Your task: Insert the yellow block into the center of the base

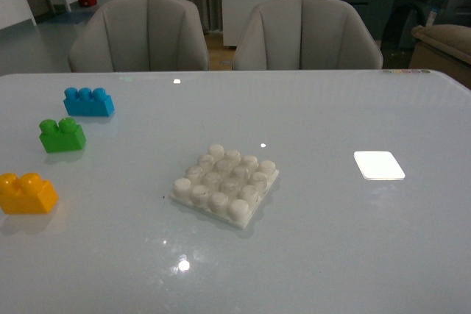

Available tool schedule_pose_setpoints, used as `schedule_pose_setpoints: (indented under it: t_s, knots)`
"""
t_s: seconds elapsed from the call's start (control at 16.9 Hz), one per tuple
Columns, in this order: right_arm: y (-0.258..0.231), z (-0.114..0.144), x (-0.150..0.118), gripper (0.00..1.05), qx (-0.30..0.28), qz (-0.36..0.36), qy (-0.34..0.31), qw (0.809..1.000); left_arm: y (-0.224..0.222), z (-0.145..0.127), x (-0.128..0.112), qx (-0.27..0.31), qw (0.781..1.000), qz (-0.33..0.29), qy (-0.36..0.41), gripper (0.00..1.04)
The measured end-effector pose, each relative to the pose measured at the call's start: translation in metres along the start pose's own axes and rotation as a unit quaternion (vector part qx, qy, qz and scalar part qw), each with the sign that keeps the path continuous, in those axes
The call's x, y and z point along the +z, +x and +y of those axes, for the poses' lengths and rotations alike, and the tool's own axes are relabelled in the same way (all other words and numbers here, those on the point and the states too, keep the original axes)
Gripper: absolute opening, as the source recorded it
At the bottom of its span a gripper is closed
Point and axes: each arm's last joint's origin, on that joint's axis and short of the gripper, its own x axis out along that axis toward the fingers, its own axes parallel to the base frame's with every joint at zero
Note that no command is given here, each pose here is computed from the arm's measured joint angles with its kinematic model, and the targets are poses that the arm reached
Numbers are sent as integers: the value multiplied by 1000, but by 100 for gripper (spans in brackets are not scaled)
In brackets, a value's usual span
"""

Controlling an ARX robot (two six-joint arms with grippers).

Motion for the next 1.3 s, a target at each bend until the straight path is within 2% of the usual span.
schedule_pose_setpoints:
  t_s: [0.18, 0.24, 0.3, 0.77, 1.3]
  knots:
    - [1, 12, -18, 5, 0, 8, -11, 1000, 0, 0, 0, 1, 1000, 0, 0, 98]
    - [0, 16, -20, 2, 17, 4, -15, 1000, 0, 0, 0, 0, 1000, 0, 0, 98]
    - [0, 15, -21, 2, 1, -1, -15, 1000, 0, 0, 0, 0, 1000, 0, 0, 98]
    - [0, 14, -44, 2, 1, -1, -15, 1000, 0, 0, 0, 0, 1000, 0, 0, 98]
    - [0, 14, -43, 2, 1, -1, -15, 1000, 0, 0, 0, 0, 1000, 0, 0, 98]
